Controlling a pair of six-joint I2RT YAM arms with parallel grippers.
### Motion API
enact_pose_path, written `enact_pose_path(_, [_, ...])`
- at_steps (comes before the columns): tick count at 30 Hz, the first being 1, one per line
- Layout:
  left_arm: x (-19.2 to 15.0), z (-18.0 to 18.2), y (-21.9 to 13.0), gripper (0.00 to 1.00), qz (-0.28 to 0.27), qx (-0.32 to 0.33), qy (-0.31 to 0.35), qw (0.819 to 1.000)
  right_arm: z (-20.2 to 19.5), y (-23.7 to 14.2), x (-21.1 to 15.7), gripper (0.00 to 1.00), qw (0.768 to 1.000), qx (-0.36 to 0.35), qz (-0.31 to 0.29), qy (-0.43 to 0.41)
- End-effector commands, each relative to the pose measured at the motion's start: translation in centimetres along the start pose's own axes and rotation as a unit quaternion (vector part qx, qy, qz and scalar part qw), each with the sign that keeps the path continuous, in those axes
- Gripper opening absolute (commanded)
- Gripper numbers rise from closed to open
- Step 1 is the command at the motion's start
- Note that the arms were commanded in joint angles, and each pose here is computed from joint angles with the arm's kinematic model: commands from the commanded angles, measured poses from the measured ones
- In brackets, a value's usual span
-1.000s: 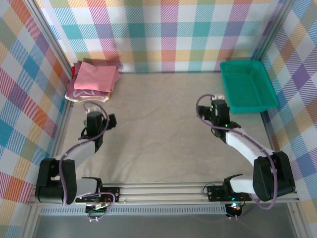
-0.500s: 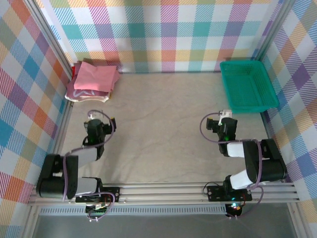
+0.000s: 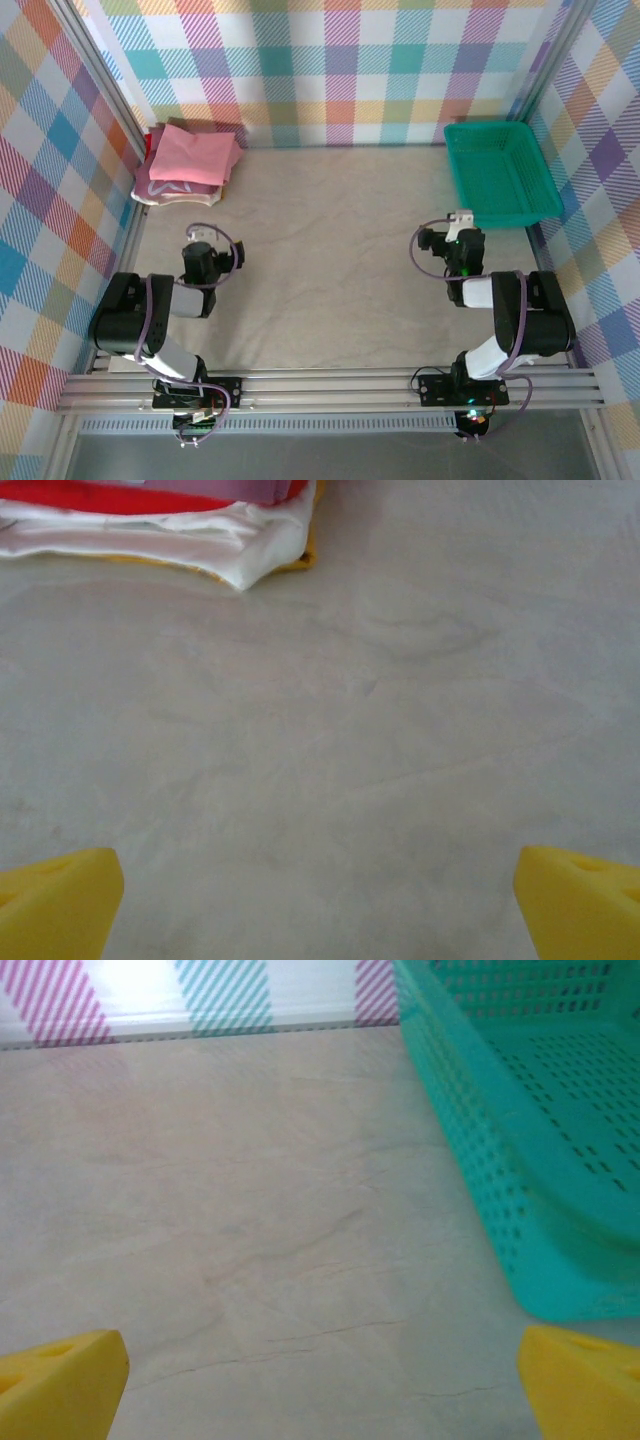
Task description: Fold and stack the t-shirts
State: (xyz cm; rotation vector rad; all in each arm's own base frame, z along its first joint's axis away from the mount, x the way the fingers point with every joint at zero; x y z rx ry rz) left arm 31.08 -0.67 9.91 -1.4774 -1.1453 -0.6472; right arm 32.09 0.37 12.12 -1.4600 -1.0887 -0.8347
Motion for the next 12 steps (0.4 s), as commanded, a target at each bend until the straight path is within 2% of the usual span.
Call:
enact_pose_path(1, [1.51, -0.93, 0.69, 1.00, -0.006, -0.011, 0.000, 1.000, 0.19, 0.07, 0.04, 1.00, 1.000, 0.017, 0.005, 0.013])
enact_pose_path(12, [1.46, -0.97, 0.56, 1.00, -0.009, -0.012, 0.001, 1.000, 0.69, 0.21, 0.25, 1.00, 0.999, 0.041, 0.004, 0.002])
Point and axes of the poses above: each hand's point on the last joint's axis, 136 mm out from that joint toward the fingers, its own y axis out along the fingers, its own z axis along the line the jaws close on, x = y × z, the point moved 8 cm from there along -y, back along the fingers, and after that the axes turned 13 degrees about -y, right-handed, at the moved point
